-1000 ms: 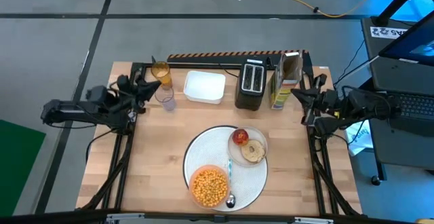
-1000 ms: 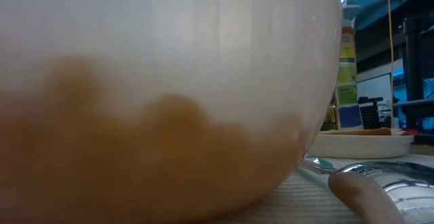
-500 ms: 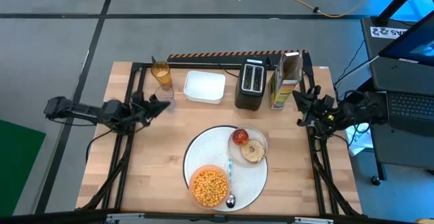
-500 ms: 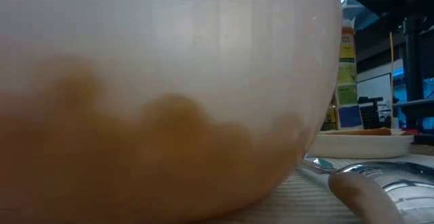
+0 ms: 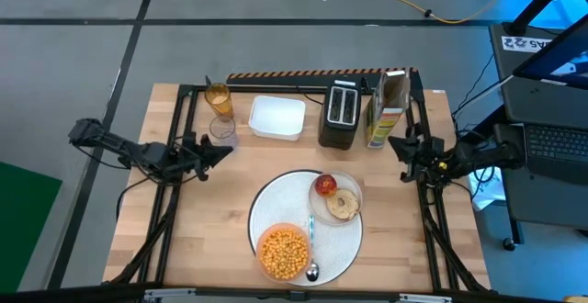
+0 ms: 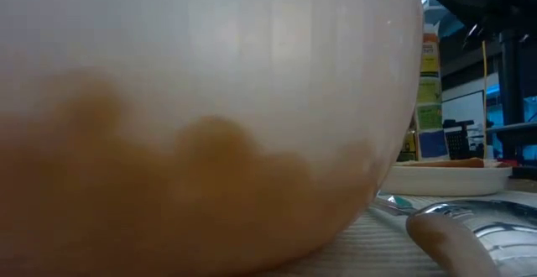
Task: Arrange a breakfast setting
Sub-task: Return to Home Position
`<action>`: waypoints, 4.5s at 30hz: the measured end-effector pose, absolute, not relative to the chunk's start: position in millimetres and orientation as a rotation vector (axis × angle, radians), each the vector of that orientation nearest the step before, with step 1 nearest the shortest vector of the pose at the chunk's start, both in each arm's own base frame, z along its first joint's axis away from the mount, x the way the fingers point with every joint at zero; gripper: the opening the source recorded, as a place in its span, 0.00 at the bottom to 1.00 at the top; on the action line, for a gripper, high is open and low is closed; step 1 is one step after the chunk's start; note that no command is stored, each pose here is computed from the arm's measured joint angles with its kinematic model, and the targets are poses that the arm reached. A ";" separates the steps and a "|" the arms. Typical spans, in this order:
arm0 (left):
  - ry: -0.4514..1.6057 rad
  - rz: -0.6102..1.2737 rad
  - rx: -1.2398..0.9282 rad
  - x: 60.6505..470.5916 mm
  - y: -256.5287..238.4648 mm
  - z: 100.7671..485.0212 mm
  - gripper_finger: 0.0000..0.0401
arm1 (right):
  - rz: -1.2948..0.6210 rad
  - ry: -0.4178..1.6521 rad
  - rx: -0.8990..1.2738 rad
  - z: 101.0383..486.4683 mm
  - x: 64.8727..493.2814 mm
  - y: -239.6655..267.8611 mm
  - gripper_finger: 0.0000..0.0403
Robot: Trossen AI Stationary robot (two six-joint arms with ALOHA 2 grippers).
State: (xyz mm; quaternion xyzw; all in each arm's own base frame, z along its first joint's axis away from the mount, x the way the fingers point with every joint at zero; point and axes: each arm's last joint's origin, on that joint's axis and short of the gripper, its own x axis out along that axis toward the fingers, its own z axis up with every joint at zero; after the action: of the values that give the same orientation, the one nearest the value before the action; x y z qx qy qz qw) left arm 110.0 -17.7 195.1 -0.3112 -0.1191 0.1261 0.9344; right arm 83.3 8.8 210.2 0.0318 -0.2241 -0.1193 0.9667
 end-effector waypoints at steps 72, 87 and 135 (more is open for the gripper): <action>-0.130 0.339 -0.600 89.5 -11.2 178.4 0.00 | -0.158 -0.065 -0.015 172.3 94.7 13.7 0.00; -0.130 0.339 -0.600 89.5 -11.2 178.4 0.00 | -0.158 -0.062 -0.015 172.2 94.7 13.7 0.00; -0.130 0.339 -0.600 89.5 -11.2 178.3 0.00 | -0.158 -0.061 -0.016 172.1 94.8 13.7 0.00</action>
State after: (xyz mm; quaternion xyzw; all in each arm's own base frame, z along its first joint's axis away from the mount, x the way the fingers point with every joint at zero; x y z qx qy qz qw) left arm 89.5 -11.2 178.3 -0.2937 -0.0638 0.1662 0.9392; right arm 94.8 13.7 172.1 -0.0079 -0.0303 -0.0788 0.9964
